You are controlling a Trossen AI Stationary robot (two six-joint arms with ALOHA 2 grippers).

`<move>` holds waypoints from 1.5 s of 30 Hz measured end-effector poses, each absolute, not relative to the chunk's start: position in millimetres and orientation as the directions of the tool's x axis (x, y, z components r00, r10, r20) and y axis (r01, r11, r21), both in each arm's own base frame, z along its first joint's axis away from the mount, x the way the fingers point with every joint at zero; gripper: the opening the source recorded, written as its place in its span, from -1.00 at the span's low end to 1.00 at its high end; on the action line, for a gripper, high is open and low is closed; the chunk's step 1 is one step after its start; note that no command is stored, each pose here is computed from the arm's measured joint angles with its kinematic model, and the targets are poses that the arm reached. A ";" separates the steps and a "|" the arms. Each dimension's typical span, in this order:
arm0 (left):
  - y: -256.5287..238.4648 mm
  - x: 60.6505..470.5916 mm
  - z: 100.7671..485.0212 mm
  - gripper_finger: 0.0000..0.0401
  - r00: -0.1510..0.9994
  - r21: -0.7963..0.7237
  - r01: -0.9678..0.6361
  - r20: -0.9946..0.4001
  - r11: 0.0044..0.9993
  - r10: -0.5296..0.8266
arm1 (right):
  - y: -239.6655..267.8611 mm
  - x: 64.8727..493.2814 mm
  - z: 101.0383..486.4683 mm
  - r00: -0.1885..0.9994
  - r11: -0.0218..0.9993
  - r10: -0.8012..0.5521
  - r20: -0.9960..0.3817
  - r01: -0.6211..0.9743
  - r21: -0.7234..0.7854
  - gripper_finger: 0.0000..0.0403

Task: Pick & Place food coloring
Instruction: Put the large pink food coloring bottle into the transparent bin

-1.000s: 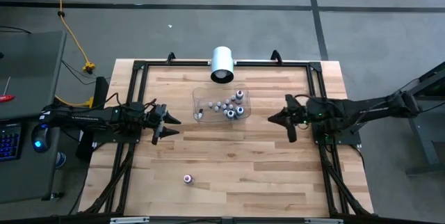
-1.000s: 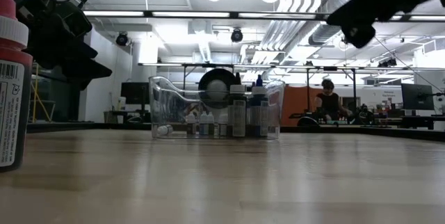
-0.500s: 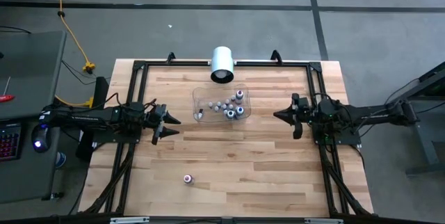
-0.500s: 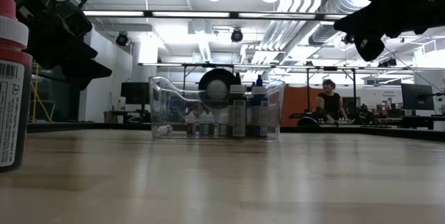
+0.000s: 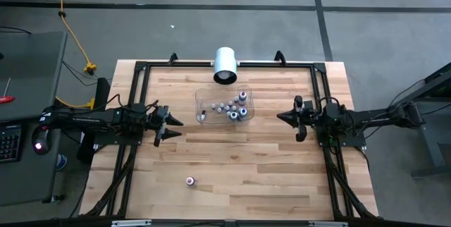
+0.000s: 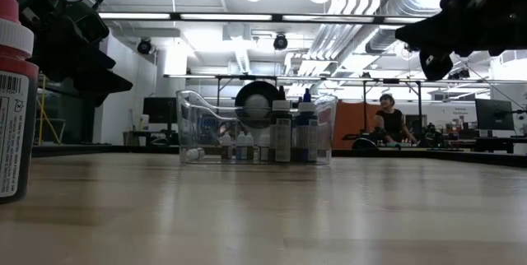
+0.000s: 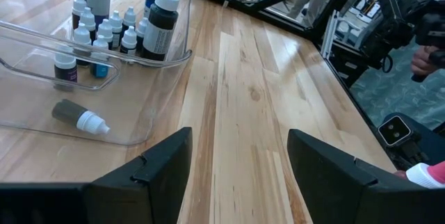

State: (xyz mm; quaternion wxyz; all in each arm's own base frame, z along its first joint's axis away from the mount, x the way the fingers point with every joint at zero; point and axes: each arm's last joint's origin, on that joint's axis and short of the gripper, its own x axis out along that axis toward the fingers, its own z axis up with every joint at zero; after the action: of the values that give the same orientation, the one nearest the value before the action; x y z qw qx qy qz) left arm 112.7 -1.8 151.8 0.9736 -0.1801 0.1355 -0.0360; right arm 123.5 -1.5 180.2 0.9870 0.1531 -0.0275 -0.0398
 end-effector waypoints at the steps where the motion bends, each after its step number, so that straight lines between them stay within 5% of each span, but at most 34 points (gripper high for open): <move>1: -1.8 112.7 151.8 0.17 0.961 -0.360 0.021 -0.251 0.933 -0.119 | -1.5 123.2 178.6 0.995 0.950 -0.089 0.047 0.071 0.304 -1.00; 11: -1.8 112.7 151.7 0.17 0.961 -0.360 0.021 -0.251 0.933 -0.119 | -1.6 122.0 174.2 0.994 0.971 -0.089 0.057 0.073 0.229 -1.00; 30: -1.8 112.7 151.8 0.17 0.961 -0.360 0.021 -0.251 0.933 -0.119 | -4.0 117.4 139.2 0.949 0.981 0.082 -0.303 -0.024 0.190 -1.00; 45: -1.8 112.7 151.8 0.17 0.961 -0.360 0.021 -0.251 0.933 -0.119 | -4.7 105.9 158.2 0.994 0.991 0.030 -0.102 -0.017 0.130 -1.00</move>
State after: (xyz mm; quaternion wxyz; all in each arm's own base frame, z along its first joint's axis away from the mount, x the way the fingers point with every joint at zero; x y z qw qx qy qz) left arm 112.7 -1.8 151.8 0.9736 -0.1800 0.1355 -0.0360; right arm 105.9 -4.7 158.2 0.9965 0.0644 0.0520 0.0117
